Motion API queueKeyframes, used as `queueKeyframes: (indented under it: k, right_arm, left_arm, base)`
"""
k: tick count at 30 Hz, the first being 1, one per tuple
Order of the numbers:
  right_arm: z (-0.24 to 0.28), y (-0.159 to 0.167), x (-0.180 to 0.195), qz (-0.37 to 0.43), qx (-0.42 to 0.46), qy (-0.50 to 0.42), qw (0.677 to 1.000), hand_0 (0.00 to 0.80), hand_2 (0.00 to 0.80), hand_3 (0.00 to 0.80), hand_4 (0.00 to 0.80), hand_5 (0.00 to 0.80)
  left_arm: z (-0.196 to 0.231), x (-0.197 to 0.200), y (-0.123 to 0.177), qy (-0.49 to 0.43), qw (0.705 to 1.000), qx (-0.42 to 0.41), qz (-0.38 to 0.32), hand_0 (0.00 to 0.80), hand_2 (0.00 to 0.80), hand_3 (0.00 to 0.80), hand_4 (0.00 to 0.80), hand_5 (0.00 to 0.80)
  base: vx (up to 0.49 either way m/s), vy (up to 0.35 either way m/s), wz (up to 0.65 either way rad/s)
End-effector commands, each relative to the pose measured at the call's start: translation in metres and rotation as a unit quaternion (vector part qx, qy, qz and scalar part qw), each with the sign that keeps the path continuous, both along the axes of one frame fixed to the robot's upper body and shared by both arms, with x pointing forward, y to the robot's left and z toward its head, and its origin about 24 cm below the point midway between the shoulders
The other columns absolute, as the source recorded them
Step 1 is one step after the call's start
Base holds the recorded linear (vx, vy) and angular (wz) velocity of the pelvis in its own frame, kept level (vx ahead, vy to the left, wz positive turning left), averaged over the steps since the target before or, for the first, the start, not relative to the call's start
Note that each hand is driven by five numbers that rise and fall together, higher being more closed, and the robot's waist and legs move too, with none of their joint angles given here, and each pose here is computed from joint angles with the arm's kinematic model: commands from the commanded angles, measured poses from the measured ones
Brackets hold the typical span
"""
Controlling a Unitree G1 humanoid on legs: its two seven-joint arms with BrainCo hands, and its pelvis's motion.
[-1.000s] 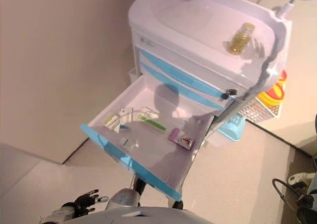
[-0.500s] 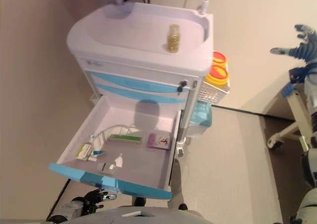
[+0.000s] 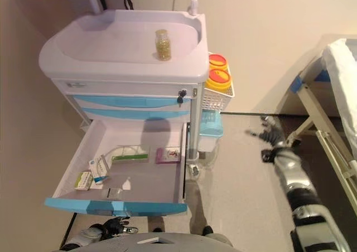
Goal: Open the drawer and pick up the medicine
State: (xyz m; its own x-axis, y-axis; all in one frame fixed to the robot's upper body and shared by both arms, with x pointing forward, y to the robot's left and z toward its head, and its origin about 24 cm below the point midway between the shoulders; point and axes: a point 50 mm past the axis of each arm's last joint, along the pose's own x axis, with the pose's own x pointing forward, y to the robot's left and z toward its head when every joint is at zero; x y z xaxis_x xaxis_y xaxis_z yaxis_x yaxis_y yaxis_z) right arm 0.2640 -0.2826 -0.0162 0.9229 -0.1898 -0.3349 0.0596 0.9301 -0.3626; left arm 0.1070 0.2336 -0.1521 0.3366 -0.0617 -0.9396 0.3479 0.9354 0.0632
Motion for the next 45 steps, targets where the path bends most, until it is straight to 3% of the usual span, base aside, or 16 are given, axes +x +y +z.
queueKeyframes:
  k: [1, 6, 12, 16, 22, 35, 45]
  right_arm:
    - [-0.001, 0.011, 0.002, 0.086, -0.117, -0.006, 0.989, 0.0, 0.0, 0.0, 0.0, 0.0]
    - [-0.044, 0.02, -0.038, 0.081, -0.097, 0.065, 0.99, 0.0, 0.0, 0.0, 0.0, 0.0]
    - [-0.08, 0.018, -0.089, -0.011, -0.058, 0.121, 0.991, 0.0, 0.0, 0.0, 0.0, 0.0]
    - [-0.088, 0.013, -0.105, 0.043, -0.098, 0.171, 0.979, 0.0, 0.0, 0.0, 0.0, 0.0]
    - [-0.081, 0.002, -0.093, 0.053, -0.11, 0.168, 0.978, 0.0, 0.0, 0.0, 0.0, 0.0]
    - [-0.059, 0.041, -0.054, 0.101, -0.1, 0.062, 0.988, 0.0, 0.0, 0.0, 0.0, 0.0]
    - [-0.056, 0.041, -0.051, 0.083, -0.099, 0.052, 0.99, 0.0, 0.0, 0.0, 0.0, 0.0]
  left_arm:
    - [0.023, 0.064, -0.014, -0.122, 0.986, 0.022, -0.115, 0.0, 0.0, 0.0, 0.0, 0.0]
    - [0.053, 0.104, -0.005, -0.198, 0.967, 0.049, -0.15, 0.0, 0.0, 0.0, 0.0, 0.0]
    - [0.07, 0.12, 0.003, -0.263, 0.95, 0.08, -0.146, 0.0, 0.0, 0.0, 0.0, 0.0]
    - [0.093, 0.14, 0.01, -0.321, 0.934, 0.095, -0.125, 0.0, 0.0, 0.0, 0.0, 0.0]
    - [0.142, 0.178, 0.017, -0.413, 0.895, 0.12, -0.117, 0.0, 0.0, 0.0, 0.0, 0.0]
    - [0.233, 0.234, 0.027, -0.544, 0.82, 0.161, -0.079, 0.0, 0.0, 0.0, 0.0, 0.0]
    - [0.325, 0.266, 0.057, -0.598, 0.762, 0.246, -0.027, 0.0, 0.0, 0.0, 0.0, 0.0]
  base:
    - [0.035, -0.013, -0.04]
    - [0.019, -0.011, -0.05]
    - [0.014, 0.082, -0.05]
    - [-0.054, 0.139, -0.18]
    - [-0.141, 0.014, -0.23]
    - [-0.044, 0.003, -0.03]
    - [0.022, 0.022, -0.05]
